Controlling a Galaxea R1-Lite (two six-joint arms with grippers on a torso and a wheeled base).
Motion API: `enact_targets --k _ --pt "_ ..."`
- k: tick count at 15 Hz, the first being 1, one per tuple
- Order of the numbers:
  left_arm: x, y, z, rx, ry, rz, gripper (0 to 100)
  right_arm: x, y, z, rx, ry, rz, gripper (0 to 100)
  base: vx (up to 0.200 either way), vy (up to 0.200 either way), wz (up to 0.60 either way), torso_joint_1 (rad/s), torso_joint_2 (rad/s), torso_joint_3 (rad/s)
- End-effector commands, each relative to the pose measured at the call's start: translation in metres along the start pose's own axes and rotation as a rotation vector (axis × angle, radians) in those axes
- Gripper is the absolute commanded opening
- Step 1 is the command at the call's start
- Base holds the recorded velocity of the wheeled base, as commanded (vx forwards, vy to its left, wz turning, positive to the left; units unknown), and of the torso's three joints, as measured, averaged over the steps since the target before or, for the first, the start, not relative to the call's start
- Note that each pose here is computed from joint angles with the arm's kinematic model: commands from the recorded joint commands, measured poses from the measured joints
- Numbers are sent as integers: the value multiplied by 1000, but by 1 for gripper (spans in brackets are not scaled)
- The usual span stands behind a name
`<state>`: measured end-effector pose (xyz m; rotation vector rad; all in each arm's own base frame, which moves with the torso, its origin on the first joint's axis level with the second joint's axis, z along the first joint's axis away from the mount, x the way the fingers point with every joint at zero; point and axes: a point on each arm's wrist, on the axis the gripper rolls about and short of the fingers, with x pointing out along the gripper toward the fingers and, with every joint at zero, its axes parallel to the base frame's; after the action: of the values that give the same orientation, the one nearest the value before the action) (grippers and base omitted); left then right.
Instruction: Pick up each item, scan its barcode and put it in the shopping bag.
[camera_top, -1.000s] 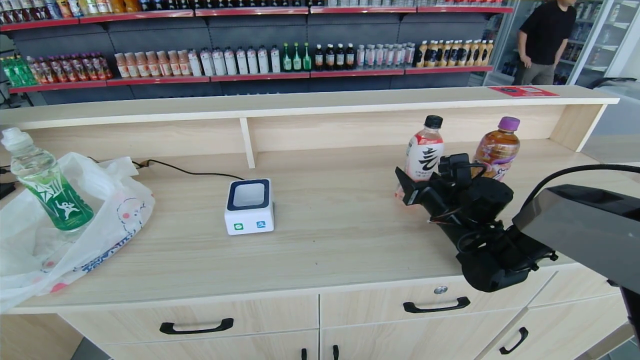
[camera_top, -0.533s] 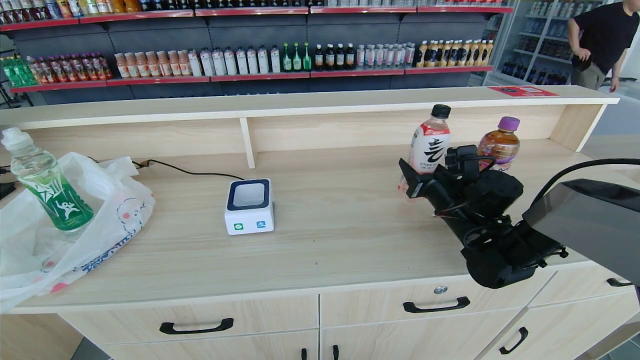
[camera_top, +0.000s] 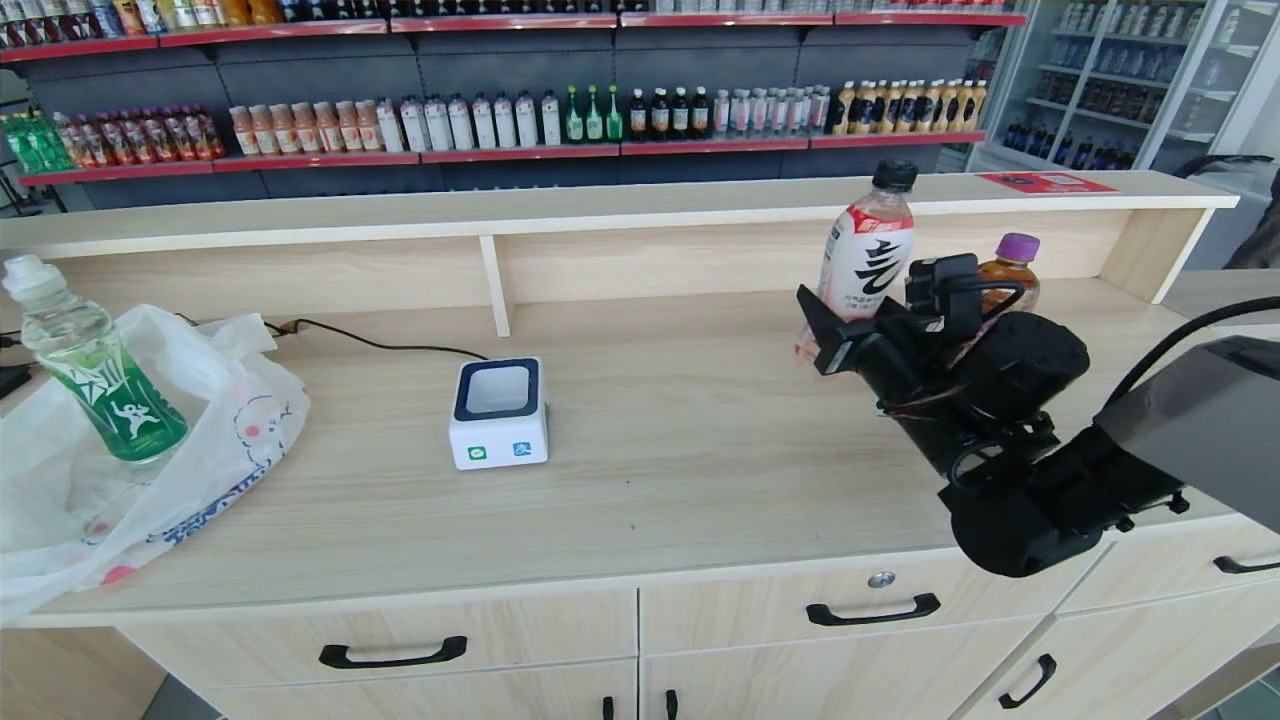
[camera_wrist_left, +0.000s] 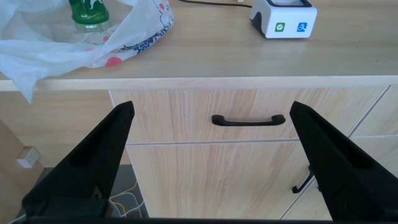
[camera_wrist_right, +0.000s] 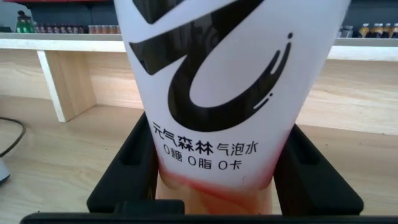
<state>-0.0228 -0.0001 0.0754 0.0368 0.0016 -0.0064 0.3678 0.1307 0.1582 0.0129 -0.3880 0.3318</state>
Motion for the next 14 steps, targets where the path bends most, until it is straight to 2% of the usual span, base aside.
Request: enact_targets --k 1,6,10,14 --pt "0 0 0 -2 0 0 100 -25 25 28 23 6 69 0 0 0 0 0 0 0" --pt "0 0 0 -6 1 2 100 -84 68 52 41 78 225 0 0 0 0 0 0 0" --pt "0 0 0 -17 0 0 100 -112 92 69 68 77 335 0 0 0 0 0 0 0" --pt "0 0 0 -18 0 2 100 -136 94 84 93 67 380 0 0 0 0 0 0 0"
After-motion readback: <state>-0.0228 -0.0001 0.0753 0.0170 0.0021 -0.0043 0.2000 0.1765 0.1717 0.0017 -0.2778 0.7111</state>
